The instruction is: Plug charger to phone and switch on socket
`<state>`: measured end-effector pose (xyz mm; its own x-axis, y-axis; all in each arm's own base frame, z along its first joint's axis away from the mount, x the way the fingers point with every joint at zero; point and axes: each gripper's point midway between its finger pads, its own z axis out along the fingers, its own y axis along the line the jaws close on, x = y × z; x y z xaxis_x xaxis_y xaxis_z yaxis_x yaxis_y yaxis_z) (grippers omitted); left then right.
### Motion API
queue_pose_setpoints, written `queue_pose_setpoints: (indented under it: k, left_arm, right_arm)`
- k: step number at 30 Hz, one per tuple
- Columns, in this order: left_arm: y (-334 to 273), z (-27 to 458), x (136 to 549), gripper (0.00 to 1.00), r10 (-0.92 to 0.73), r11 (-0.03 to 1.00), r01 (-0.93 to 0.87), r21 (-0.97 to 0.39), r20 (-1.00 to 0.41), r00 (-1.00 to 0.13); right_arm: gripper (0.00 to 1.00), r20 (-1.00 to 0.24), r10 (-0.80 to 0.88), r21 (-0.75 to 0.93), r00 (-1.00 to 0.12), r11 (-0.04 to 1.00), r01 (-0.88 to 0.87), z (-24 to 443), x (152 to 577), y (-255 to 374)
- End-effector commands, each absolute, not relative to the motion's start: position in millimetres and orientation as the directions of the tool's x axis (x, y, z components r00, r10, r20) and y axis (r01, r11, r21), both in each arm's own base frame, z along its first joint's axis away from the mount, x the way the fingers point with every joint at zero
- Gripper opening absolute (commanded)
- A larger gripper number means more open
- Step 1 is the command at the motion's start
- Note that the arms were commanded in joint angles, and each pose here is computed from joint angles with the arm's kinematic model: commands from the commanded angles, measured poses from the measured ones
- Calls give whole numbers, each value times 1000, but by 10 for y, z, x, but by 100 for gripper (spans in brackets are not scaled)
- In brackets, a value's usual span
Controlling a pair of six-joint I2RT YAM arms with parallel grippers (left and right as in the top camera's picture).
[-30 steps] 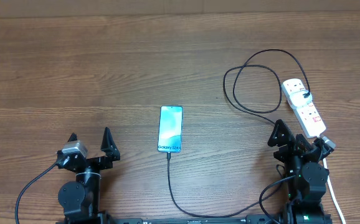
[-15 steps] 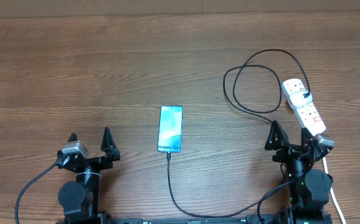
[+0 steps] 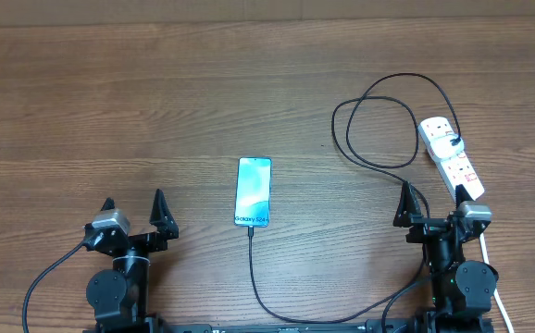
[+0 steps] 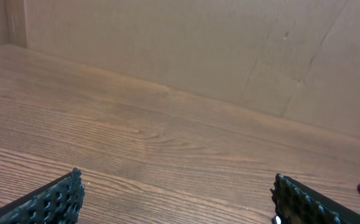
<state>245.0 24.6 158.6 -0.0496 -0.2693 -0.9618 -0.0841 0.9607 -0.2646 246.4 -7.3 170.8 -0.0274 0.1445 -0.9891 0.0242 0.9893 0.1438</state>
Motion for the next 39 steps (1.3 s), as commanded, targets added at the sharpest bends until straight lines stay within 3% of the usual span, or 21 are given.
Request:
queue_pose_setpoints:
  k: [1,23,39]
  left_arm:
    - [259,1579,2446,100,-255,964,-89,-250,-966,-47]
    - [71,1574,2459,100,-242,970,-18,-241,-968,-68]
    - [-202,1561,2452,100,116,989,102,109,-991,-64]
  right_arm:
    - [100,-994,103,103,-23,995,14,1694,2464,-55]
    - [100,-994,103,103,-23,995,13,1694,2464,-54]
    - [100,-994,103,103,-23,995,14,1694,2464,-55]
